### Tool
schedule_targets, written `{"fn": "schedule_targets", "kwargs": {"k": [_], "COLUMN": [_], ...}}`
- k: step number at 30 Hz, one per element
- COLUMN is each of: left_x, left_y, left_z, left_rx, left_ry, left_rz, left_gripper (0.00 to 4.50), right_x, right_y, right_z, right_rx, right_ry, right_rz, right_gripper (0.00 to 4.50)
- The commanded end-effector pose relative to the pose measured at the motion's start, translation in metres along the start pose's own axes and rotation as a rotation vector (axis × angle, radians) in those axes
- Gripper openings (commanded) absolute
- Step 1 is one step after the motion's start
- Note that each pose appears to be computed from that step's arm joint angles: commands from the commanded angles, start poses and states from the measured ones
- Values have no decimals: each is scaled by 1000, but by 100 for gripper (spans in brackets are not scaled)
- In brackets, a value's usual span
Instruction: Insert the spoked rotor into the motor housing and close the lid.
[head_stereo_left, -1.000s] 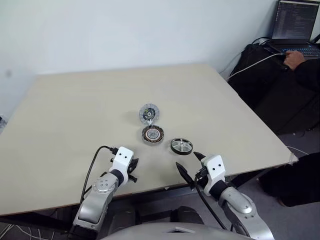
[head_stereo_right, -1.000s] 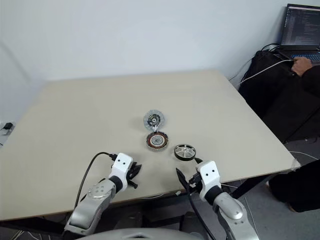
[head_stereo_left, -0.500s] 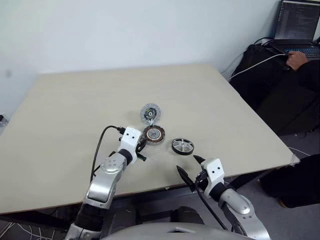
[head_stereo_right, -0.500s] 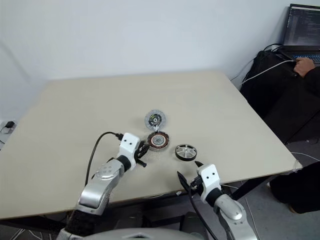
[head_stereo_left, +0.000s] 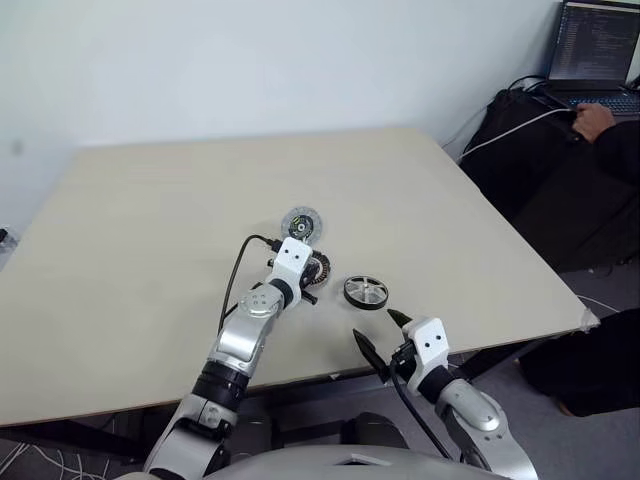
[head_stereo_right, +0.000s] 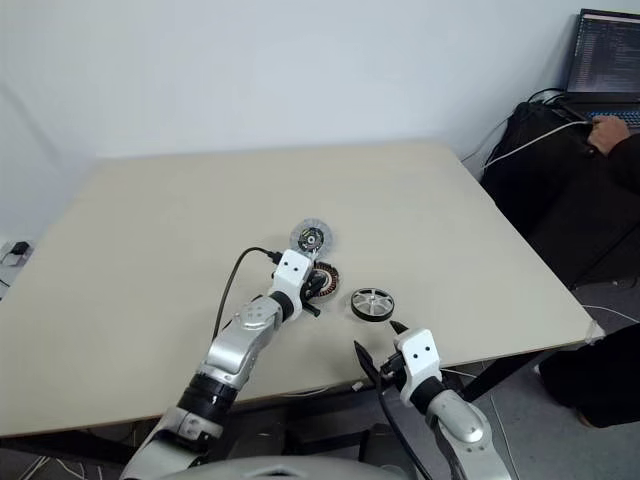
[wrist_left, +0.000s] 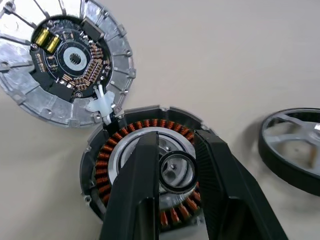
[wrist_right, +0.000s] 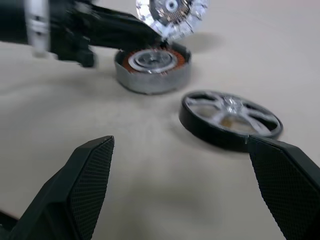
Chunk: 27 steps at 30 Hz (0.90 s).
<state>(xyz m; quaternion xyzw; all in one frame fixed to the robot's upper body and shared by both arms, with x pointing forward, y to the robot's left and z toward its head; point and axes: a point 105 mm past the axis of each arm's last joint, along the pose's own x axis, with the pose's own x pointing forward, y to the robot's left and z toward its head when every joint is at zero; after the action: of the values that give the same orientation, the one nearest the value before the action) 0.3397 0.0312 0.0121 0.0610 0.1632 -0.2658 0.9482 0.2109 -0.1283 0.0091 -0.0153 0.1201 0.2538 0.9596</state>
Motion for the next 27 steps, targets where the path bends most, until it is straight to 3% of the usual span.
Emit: {"fn": "schedule_targets", "kwargs": {"k": [1, 21, 22, 27], "left_x": [9, 21, 21, 20], "left_y": [1, 5, 5, 2], "left_z": [17, -2, -3, 2], "left_rx": [19, 9, 6, -15], "left_ry": [-54, 31, 34, -1], "left_rz": [17, 71, 70, 64], "left_gripper": [69, 69, 142, 298], "right_x": [3, -2, -1, -1], "right_y": [1, 5, 5, 6], "right_z": [19, 24, 25, 28], "right_rx": [-22, -15, -16, -16], "right_ry": [-56, -48, -48, -49], "right_rz": [-3, -26, -26, -24], "right_gripper": [450, 450, 450, 450]}}
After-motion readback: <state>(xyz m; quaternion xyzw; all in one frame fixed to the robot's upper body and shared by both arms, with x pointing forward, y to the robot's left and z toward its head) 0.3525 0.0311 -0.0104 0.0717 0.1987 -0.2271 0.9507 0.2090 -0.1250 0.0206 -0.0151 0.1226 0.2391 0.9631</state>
